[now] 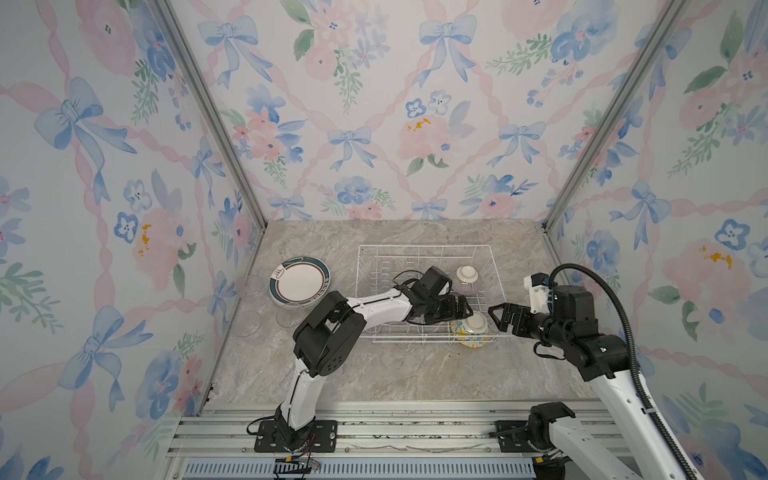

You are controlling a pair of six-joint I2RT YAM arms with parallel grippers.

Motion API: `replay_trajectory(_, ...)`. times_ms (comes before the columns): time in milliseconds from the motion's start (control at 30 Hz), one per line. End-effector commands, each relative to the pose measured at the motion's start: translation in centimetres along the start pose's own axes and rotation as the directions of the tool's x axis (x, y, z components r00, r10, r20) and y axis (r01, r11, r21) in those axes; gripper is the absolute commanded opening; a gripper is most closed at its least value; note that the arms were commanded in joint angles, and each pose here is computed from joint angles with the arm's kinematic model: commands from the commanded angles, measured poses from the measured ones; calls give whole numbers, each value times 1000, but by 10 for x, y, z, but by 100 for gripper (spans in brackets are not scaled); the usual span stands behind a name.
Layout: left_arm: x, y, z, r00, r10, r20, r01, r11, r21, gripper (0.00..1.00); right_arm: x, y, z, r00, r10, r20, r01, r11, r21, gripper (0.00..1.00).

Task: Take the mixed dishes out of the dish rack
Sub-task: 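Lower the left gripper onto the rim of the yellow-and-blue bowl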

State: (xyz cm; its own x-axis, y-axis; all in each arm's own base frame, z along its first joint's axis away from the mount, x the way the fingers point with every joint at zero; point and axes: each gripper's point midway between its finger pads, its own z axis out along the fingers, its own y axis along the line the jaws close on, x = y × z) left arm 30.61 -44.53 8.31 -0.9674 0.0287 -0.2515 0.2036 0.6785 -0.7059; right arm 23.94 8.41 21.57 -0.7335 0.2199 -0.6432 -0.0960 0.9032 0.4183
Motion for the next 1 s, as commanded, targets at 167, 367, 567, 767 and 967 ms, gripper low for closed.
replay_trajectory(167, 5, 0, 16, 999, -25, -30, 26, 999, 28, 98, 4, -3, 2, 1000, -2, -11, 2, 1000, 3, 97)
replay_trajectory(367, 10, -4, 22, 998, -48, -41, 52, 994, 95, 98, 4, -3, 3, 1000, 1, -17, -1, 1000, 5, 97)
replay_trajectory(567, 15, 3, 29, 996, -74, -51, 80, 991, 109, 98, 1, -2, 0, 1000, -4, -10, 4, 1000, 4, 97)
replay_trajectory(767, 17, -6, 26, 996, -74, -56, 81, 985, 153, 98, 3, -4, 3, 1000, -3, -18, 3, 1000, 10, 97)
replay_trajectory(967, 24, 1, 13, 996, -69, -49, 74, 991, 114, 98, 0, -2, 0, 1000, -7, -12, 7, 1000, 6, 97)
